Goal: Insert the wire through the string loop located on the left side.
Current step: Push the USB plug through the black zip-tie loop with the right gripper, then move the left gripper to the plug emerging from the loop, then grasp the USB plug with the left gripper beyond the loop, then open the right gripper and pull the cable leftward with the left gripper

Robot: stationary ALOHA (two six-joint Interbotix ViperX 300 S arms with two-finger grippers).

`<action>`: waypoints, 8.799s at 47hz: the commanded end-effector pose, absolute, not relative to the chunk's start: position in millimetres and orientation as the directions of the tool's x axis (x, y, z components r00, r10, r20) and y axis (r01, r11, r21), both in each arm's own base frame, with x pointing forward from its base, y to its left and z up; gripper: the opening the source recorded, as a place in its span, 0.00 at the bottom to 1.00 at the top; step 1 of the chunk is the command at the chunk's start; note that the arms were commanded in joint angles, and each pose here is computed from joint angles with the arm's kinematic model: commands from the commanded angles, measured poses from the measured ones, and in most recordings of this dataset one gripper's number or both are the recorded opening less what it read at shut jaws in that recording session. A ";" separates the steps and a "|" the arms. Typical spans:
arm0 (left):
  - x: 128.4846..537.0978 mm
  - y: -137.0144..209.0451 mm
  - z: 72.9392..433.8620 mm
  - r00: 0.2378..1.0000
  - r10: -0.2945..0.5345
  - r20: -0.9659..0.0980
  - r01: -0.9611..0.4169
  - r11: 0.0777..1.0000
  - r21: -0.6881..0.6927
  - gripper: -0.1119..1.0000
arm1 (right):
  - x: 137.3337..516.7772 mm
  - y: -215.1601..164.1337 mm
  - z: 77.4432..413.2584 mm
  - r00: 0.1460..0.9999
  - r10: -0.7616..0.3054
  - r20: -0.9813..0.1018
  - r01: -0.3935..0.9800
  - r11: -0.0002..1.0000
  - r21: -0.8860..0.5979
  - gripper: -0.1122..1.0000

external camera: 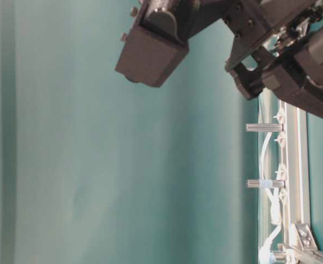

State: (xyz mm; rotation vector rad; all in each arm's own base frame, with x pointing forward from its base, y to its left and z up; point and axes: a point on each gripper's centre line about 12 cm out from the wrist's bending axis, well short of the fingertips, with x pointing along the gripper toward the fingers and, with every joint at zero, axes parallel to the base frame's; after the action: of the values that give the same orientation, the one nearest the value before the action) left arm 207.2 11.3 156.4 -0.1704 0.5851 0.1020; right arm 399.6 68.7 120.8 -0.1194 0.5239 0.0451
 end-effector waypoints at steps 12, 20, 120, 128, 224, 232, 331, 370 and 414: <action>209.4 10.8 159.5 0.836 0.045 -0.547 -0.139 0.982 -0.131 0.89 | 405.5 68.6 141.1 0.893 0.014 -0.450 -0.065 0.993 -0.097 0.16; 209.4 10.8 159.5 0.836 0.045 -0.547 -0.139 0.982 -0.131 0.89 | 406.1 68.0 141.6 0.894 0.013 -0.449 -0.063 0.993 -0.097 0.16; 219.3 -20.4 171.9 0.838 -0.077 -0.540 0.001 0.990 -0.139 0.89 | 484.2 70.5 144.4 0.909 0.038 -0.415 -0.100 0.987 -0.128 0.16; 220.9 -22.6 174.5 0.841 -0.085 -0.534 0.010 0.990 -0.141 0.89 | 487.7 71.2 142.8 0.909 0.039 -0.415 -0.100 0.987 -0.127 0.16; 297.2 -77.3 128.7 0.635 -0.168 -0.754 0.041 0.982 -0.185 0.89 | 491.3 71.8 144.3 0.915 0.045 -0.402 -0.115 0.982 -0.153 0.16; 301.2 -78.4 125.1 0.627 -0.166 -0.761 0.039 0.982 -0.182 0.89 | 490.9 71.8 143.6 0.914 0.046 -0.404 -0.117 0.981 -0.153 0.16; 309.0 -80.7 132.6 0.624 -0.168 -0.763 -0.025 0.972 -0.234 0.28 | 491.7 75.4 145.6 0.884 0.074 -0.461 -0.124 0.989 -0.077 0.32; 270.2 -71.3 142.7 0.596 -0.166 -0.785 -0.030 0.973 -0.229 0.28 | 474.5 71.8 145.7 0.879 0.068 -0.471 -0.120 0.990 -0.080 0.96; 211.7 -86.7 133.5 0.555 -0.237 -0.797 -0.063 0.944 -0.325 0.28 | 471.3 73.6 145.0 0.876 0.073 -0.476 -0.126 0.989 -0.081 0.96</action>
State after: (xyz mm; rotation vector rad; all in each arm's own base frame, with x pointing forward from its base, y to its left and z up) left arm 213.3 -85.9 126.9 -0.3132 1.0096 -0.0983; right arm 469.4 71.4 120.4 -0.1157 0.5528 0.1031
